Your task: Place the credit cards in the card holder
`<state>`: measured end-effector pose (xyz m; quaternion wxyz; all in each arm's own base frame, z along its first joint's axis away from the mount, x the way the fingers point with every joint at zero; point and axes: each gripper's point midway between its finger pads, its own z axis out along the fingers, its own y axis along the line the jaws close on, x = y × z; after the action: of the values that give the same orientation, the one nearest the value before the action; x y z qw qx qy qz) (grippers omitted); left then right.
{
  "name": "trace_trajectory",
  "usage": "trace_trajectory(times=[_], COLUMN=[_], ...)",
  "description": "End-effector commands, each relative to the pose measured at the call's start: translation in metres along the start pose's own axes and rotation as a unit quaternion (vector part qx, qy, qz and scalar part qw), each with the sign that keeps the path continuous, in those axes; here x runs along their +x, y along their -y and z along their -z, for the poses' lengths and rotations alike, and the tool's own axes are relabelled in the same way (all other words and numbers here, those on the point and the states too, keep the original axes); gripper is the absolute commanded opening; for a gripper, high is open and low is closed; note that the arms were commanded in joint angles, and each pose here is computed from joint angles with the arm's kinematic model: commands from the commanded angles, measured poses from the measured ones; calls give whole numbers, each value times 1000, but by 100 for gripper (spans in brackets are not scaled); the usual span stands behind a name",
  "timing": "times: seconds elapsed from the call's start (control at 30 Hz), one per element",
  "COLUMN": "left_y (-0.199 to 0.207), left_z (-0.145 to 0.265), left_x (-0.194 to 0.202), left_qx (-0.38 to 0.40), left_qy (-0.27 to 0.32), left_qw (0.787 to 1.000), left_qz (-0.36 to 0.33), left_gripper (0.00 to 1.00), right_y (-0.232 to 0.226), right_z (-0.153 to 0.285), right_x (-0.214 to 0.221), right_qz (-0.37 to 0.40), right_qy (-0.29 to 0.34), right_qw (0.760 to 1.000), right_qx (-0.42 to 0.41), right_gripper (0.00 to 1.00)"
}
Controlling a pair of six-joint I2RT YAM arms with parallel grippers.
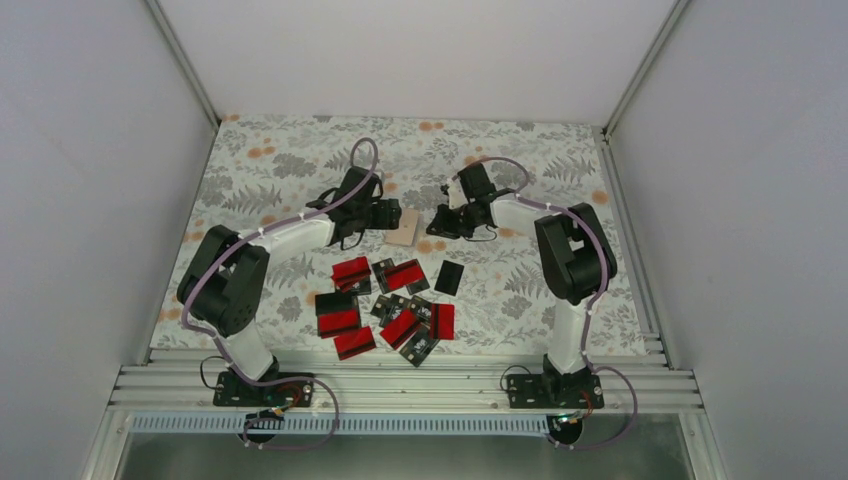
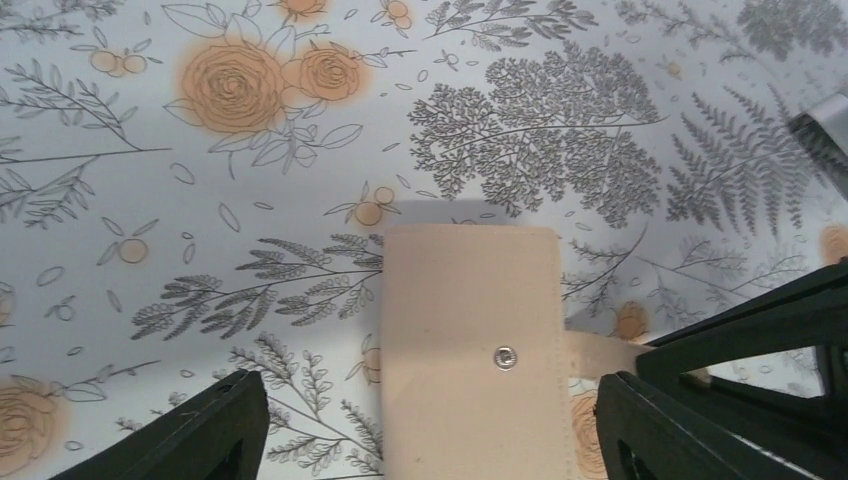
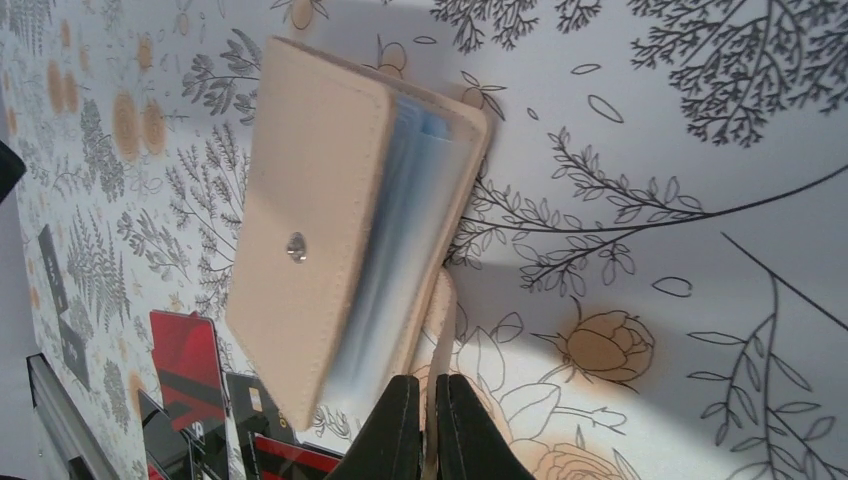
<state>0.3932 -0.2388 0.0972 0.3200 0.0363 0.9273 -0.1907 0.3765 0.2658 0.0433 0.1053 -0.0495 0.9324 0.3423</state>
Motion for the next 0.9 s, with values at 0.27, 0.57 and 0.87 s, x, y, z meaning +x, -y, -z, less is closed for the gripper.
trace_trajectory(times=[0.27,0.57,0.87], left_y=[23,42,31], left_z=[-11,-29,-44], left_x=[12,37,51], left_qx=[-13,-50,-127], left_qy=[-41,-66,-66], left_qw=[988,974,964], left_qz=[-147,-213,-225], left_gripper=[92,95,94], right_y=[-6,-9,-20], right_z=[17,23,35], right_x=[-5,-5,-6], right_qz=[16,14,23], right_qy=[12,14,17], right_qw=[1000,1000,999], right_qx=[-11,-21,-39], right_gripper=[4,4,4])
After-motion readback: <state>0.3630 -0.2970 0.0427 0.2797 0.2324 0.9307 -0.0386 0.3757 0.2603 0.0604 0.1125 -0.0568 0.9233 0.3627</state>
